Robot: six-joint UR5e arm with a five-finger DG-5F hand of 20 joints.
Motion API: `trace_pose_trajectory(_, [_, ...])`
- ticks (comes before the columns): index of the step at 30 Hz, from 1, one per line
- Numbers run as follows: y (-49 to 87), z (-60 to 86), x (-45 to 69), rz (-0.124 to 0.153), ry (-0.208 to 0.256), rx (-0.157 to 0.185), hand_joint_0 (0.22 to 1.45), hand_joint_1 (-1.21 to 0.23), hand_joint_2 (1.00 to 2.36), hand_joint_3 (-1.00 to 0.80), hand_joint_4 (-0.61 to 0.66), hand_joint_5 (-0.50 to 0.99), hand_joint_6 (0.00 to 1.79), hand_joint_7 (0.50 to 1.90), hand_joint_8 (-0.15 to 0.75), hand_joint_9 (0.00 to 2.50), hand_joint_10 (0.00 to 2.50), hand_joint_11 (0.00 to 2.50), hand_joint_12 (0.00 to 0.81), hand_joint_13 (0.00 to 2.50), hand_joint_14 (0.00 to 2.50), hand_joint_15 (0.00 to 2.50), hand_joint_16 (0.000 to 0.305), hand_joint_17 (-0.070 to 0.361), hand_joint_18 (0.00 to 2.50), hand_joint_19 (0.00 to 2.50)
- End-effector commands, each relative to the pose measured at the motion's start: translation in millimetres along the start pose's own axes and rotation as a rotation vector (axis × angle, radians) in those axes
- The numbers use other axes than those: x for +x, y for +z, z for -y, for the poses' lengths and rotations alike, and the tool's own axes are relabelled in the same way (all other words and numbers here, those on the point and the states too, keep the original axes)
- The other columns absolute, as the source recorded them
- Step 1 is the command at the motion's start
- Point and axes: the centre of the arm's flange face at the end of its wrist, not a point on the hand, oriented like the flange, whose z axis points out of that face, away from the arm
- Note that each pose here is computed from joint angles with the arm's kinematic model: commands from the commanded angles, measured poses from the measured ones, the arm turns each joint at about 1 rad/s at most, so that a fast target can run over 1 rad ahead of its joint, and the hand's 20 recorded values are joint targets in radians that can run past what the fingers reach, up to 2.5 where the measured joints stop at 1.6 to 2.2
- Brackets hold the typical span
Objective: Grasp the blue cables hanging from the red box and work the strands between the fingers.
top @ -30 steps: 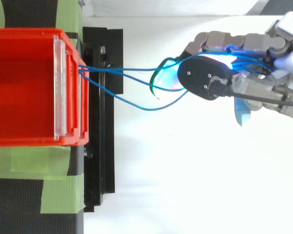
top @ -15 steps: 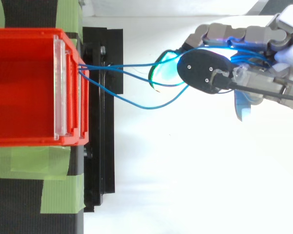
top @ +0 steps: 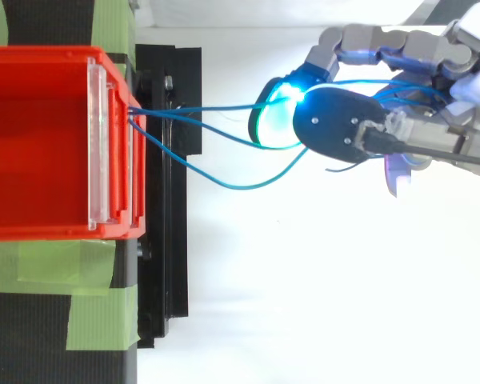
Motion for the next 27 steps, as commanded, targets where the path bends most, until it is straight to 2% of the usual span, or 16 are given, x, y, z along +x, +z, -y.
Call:
trace_pose_trajectory(1, [0.1,-0.1,0.1,0.001,0.001,-0.001,1.01,-0.93,1.0,-0.93,0.08,0.25,0.49,1.33,0.545,1.33,2.5,2.5,0.672,1.69,2.5,1.93,0.201,0.151,1.95,0.71])
trace_pose_trajectory(3, [0.1,-0.1,0.1,0.001,0.001,-0.001,1.13,-0.91,1.02,-0.49,0.04,0.24,0.55,1.33,0.545,1.33,2.5,2.5,0.672,1.69,2.5,1.93,0.201,0.151,1.95,0.71])
trace_pose_trajectory(5, [0.1,-0.1,0.2,0.0,0.001,-0.001,1.2,-0.84,1.02,-0.26,0.05,0.3,0.6,1.31,0.545,1.33,2.5,2.5,0.672,1.69,2.5,1.93,0.201,0.151,1.95,0.71])
trace_pose_trajectory(8, [0.1,-0.1,0.1,0.001,0.001,-0.001,1.24,-0.77,1.02,-0.19,0.07,0.38,0.56,1.33,0.545,1.33,2.5,2.5,0.672,1.69,2.5,1.93,0.201,0.151,1.95,0.71])
trace_pose_trajectory(10, [0.1,-0.1,0.2,0.0,0.001,-0.001,1.18,-0.75,1.01,-0.18,0.08,0.41,0.45,1.38,0.545,1.33,2.5,2.5,0.672,1.69,2.5,1.93,0.201,0.151,1.95,0.71])
trace_pose_trajectory(11, [0.1,-0.1,0.2,0.0,0.002,-0.001,1.13,-0.76,1.01,-0.24,0.09,0.43,0.32,1.42,0.545,1.33,2.5,2.5,0.672,1.69,2.5,1.93,0.201,0.151,1.95,0.71])
trace_pose_trajectory(12, [0.1,-0.1,0.2,0.0,0.001,-0.001,1.08,-0.77,1.02,-0.29,0.11,0.44,0.05,1.49,0.545,1.33,2.5,2.5,0.672,1.69,2.5,1.93,0.201,0.151,1.95,0.71])
trace_pose_trajectory(13, [0.1,-0.1,0.1,0.001,0.002,-0.001,1.06,-0.77,1.02,-0.3,0.1,0.43,0.0,1.5,0.545,1.33,2.5,2.5,0.672,1.69,2.5,1.93,0.201,0.151,1.95,0.71])
trace_pose_trajectory(15, [0.1,0.0,0.1,0.0,0.001,-0.001,0.97,-0.8,1.01,-0.69,0.11,0.36,0.0,1.43,0.545,1.33,2.5,2.5,0.672,1.69,2.5,1.93,0.201,0.151,1.95,0.71])
trace_pose_trajectory(17, [0.0,0.0,0.0,0.0,0.0,0.0,0.97,-0.84,1.0,-0.91,0.11,0.34,0.0,1.46,0.545,1.33,2.5,2.5,0.672,1.69,2.5,1.93,0.201,0.151,1.95,0.71])
trace_pose_trajectory(19, [0.0,0.1,-0.2,0.001,0.0,0.0,1.0,-0.87,1.0,-0.97,0.1,0.28,0.1,1.43,0.545,1.33,2.5,2.5,0.672,1.69,2.5,1.93,0.201,0.151,1.95,0.71])
trace_pose_trajectory(20, [0.0,0.1,-0.2,0.001,0.0,0.0,1.06,-0.87,1.0,-0.93,0.08,0.25,0.21,1.39,0.545,1.33,2.5,2.5,0.672,1.69,2.5,1.93,0.201,0.151,1.95,0.71])
trace_pose_trajectory(21, [0.0,0.1,-0.2,0.001,0.0,0.0,1.15,-0.86,1.01,-0.74,0.06,0.21,0.34,1.35,0.545,1.33,2.5,2.5,0.672,1.69,2.5,1.93,0.201,0.151,1.95,0.71])
trace_pose_trajectory(22, [0.0,0.1,-0.2,0.001,0.0,0.0,1.17,-0.86,1.01,-0.66,0.06,0.2,0.39,1.33,0.545,1.33,2.5,2.5,0.672,1.69,2.5,1.93,0.201,0.151,1.95,0.71])
trace_pose_trajectory(24, [0.1,0.0,0.0,0.001,0.001,0.0,1.25,-0.82,1.02,-0.35,0.04,0.18,0.56,1.25,0.545,1.33,2.5,2.5,0.672,1.69,2.5,1.93,0.201,0.151,1.95,0.71])
trace_pose_trajectory(27, [0.1,-0.1,0.1,0.001,0.002,-0.001,1.25,-0.77,1.02,-0.16,0.04,0.25,0.58,1.26,0.545,1.33,2.5,2.5,0.672,1.69,2.5,1.93,0.201,0.151,1.95,0.71])
